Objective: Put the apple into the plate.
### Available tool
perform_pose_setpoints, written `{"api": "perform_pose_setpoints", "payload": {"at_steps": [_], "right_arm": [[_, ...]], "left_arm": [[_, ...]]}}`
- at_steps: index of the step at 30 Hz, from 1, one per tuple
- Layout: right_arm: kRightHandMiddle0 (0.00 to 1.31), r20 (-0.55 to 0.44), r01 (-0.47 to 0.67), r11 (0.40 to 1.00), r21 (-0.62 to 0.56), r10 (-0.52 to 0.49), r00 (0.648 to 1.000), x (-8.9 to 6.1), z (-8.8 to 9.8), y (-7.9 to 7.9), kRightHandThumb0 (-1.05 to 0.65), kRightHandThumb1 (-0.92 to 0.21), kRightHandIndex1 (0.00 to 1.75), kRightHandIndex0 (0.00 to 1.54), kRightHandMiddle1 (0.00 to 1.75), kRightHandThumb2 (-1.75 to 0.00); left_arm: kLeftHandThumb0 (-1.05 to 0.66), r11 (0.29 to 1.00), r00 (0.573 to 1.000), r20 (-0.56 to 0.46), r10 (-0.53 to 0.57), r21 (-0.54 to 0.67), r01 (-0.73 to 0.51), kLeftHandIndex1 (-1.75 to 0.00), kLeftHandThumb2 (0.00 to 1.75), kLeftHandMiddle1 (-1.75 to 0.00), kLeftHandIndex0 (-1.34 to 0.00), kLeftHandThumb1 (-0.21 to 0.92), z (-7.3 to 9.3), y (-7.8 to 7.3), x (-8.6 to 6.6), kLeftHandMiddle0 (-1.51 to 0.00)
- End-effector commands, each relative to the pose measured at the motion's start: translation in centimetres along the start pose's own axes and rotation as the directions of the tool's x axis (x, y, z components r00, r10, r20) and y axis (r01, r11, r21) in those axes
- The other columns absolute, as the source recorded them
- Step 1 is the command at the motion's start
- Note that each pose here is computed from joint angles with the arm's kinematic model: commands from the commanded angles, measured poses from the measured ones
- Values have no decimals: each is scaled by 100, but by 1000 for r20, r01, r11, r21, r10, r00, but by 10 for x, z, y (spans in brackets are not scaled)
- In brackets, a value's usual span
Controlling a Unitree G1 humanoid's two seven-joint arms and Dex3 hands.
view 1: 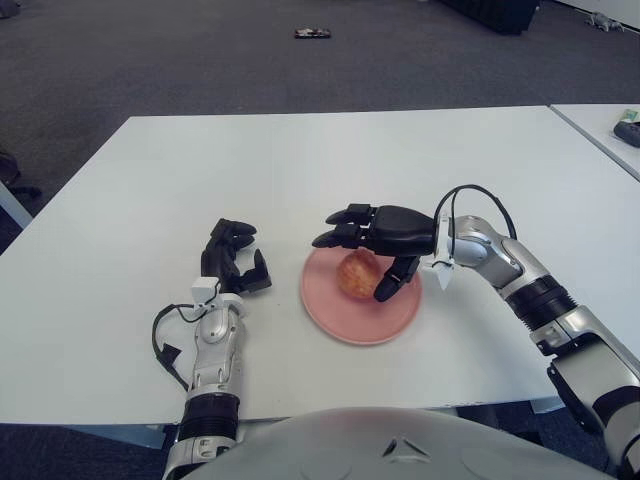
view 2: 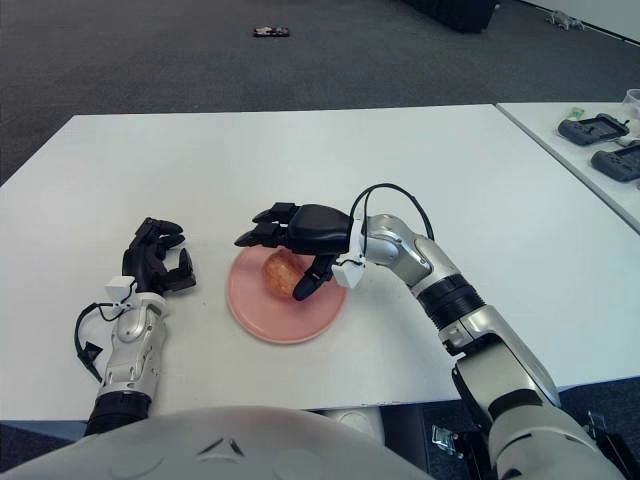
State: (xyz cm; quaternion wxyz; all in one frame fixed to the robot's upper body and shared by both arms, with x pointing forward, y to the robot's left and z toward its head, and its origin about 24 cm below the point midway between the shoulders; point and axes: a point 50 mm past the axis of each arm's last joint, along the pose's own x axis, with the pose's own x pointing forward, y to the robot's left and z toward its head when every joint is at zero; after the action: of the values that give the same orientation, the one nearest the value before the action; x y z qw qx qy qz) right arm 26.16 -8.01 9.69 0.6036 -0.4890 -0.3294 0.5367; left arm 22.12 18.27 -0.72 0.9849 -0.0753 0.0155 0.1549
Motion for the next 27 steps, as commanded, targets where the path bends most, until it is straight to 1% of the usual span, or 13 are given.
{"api": "perform_pose_setpoints", "payload": {"at_steps": [1, 8, 13, 16, 17, 19, 20, 22, 23, 25, 26, 27], "right_arm": [[0, 9, 10, 1000, 7, -10, 1000, -3, -1, -3, -105, -92, 0, 0, 0, -58], [0, 30, 26, 1000, 8, -26, 999, -5, -1, -5, -105, -92, 0, 0, 0, -58], [0, 43, 86, 996, -1, -86, 995, -8, 0, -10, -105, -92, 0, 0, 0, -58], [0, 48, 138, 990, 1, -138, 989, -10, -1, -20, -105, -92, 0, 0, 0, -58], [0, 48, 169, 986, 4, -169, 984, -11, -2, -27, -105, -92, 0, 0, 0, -57], [0, 45, 224, 975, 13, -224, 974, -12, -2, -38, -105, -92, 0, 0, 0, -55], [0, 39, 270, 963, 16, -270, 962, -14, -2, -48, -105, -92, 0, 0, 0, -54], [0, 31, 330, 944, 19, -331, 943, -16, -2, -59, -105, -92, 0, 0, 0, -51], [0, 27, 351, 936, 21, -351, 936, -17, -1, -63, -105, -92, 0, 0, 0, -50], [0, 17, 425, 905, 31, -425, 905, -20, -2, -65, -105, -92, 0, 0, 0, -51], [0, 14, 442, 896, 33, -443, 896, -21, -2, -65, -105, -92, 0, 0, 0, -52], [0, 10, 495, 867, 54, -496, 868, -24, -2, -68, -105, -92, 0, 0, 0, -53]], "left_arm": [[-1, 999, 993, -110, 48, 8, -47, -174, 160, -175, -54, 9, -17, 6, -8, -79], [-1, 999, 994, -103, 47, 6, -47, -172, 160, -175, -56, 8, -16, 4, -8, -81], [-1, 999, 995, -94, 44, 15, -42, -172, 165, -175, -59, 4, -16, 3, -8, -84], [-1, 998, 994, -96, 51, 30, -48, -170, 166, -175, -62, 1, -16, 3, -8, -85], [-1, 998, 994, -99, 52, 34, -49, -169, 167, -175, -62, 1, -15, 3, -8, -86], [-1, 998, 993, -102, 50, 37, -47, -168, 167, -175, -63, 0, -15, 2, -8, -86], [-1, 999, 994, -100, 46, 30, -43, -168, 167, -175, -64, 0, -15, 2, -7, -86], [-1, 999, 995, -94, 38, 16, -37, -169, 167, -175, -63, 0, -15, 1, -7, -85], [-1, 999, 995, -91, 35, 10, -34, -170, 167, -175, -63, 1, -15, 1, -7, -85], [-1, 1000, 996, -83, 25, -7, -26, -171, 167, -175, -62, 1, -15, 1, -6, -84], [-1, 1000, 996, -81, 22, -10, -23, -172, 166, -175, -61, 2, -15, 1, -6, -84], [-1, 1000, 997, -78, 18, -16, -20, -172, 166, -175, -61, 2, -15, 1, -6, -84]]}}
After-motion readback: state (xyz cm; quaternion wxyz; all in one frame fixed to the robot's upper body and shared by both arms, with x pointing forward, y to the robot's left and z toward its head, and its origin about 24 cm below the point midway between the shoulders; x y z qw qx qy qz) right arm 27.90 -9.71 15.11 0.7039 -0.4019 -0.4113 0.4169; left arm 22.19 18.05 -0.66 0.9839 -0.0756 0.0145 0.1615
